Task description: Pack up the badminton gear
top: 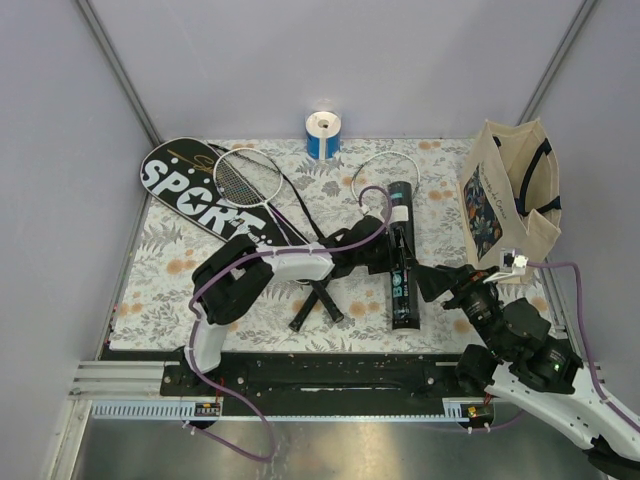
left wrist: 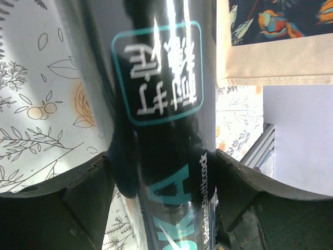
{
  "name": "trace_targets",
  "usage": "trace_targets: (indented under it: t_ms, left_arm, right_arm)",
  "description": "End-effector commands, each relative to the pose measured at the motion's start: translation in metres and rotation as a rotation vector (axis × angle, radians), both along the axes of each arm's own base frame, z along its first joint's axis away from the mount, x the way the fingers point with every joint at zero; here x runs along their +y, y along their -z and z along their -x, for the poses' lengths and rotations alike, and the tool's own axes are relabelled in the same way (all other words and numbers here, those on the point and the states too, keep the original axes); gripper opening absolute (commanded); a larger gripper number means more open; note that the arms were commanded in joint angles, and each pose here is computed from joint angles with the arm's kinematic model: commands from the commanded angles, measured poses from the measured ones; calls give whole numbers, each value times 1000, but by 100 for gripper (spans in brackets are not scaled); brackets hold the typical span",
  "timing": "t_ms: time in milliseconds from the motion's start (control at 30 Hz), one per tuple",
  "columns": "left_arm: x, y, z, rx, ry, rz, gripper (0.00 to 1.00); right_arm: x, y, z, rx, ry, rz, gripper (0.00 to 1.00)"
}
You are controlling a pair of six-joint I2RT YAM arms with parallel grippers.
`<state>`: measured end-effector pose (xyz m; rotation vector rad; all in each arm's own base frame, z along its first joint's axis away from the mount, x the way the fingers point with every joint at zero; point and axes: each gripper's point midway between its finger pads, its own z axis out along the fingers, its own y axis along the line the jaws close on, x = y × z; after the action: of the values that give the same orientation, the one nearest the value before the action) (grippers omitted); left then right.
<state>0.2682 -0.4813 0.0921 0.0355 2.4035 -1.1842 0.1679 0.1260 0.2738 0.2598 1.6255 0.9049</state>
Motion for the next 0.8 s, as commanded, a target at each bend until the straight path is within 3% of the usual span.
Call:
trace_targets:
  t_ms: [0,67,133,167,200,433,567,767]
  left_arm:
    - [-22,-35,-6,-54,23,76,62]
    - [-19,-38,-6,-56,19,70,76]
    - [-16,-43,-4,-66,25,69,83]
    - [-14,-49,-3,-77,26,70,96]
    - [-12,-51,-3,-82,26,69,99]
    - [29,-72,-7,-112,-45,37,99]
    - [89,-98,-22,-203,-178,-19,99]
    - [197,-125,-31,-319,-349,-260,99]
  right_arm:
    - [-10,-5,-5,-11,57,22,100]
    - [-8,-1,-7,-5,57,39,100]
    - [-6,5,-9,8,63,63,100]
    - [-5,7,-10,14,64,70,100]
    - [-5,10,-11,22,67,81,99]
    - [-3,49,-19,169,124,151,99]
    - [2,88,-23,273,151,251,99]
    - [31,127,-36,327,112,343,99]
